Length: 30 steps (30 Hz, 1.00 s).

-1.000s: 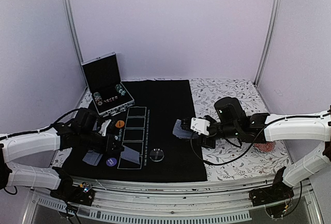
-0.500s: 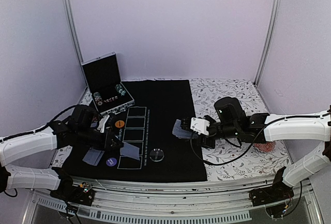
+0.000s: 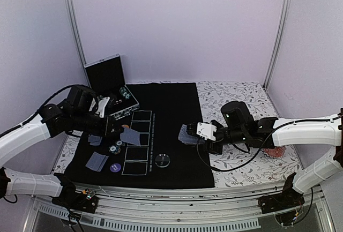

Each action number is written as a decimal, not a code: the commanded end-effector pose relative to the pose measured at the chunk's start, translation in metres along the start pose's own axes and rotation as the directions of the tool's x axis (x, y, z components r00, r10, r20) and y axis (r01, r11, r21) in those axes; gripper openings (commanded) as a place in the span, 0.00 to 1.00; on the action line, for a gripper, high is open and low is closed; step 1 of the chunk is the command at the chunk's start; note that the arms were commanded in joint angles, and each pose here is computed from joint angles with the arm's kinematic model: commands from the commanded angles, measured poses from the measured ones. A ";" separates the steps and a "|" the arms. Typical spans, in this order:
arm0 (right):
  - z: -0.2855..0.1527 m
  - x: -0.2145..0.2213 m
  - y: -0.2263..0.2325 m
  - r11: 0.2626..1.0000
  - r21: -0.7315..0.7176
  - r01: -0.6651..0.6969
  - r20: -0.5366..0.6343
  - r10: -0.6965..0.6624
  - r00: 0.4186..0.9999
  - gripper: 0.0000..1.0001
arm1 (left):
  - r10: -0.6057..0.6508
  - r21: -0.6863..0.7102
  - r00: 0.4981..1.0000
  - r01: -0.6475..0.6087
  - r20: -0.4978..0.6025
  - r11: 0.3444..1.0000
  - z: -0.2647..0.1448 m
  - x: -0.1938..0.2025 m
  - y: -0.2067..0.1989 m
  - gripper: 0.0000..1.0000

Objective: Distribute texas hold em gaming equipment
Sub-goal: Flop the poker card into the community card area.

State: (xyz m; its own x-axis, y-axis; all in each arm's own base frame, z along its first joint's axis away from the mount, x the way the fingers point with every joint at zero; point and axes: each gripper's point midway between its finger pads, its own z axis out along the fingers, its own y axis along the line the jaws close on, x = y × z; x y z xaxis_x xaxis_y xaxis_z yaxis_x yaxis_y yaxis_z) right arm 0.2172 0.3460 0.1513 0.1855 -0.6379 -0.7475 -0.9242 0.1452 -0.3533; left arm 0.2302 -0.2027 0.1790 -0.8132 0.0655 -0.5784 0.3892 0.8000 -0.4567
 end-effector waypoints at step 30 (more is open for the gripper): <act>-0.011 -0.019 -0.010 0.999 0.033 0.006 0.061 -0.008 0.998 0.50 | 0.089 -0.472 0.912 -0.288 -0.400 0.833 0.009 0.057 0.030 0.00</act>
State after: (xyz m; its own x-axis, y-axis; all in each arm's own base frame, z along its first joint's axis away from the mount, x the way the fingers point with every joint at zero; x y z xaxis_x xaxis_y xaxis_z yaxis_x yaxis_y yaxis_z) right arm 0.2179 0.3468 0.1550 0.1915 -0.6334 -0.7497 -0.9220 0.1458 -0.3588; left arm 0.1940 -0.1830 0.1197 -0.8910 0.3558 -0.2820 0.3619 0.9317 0.0321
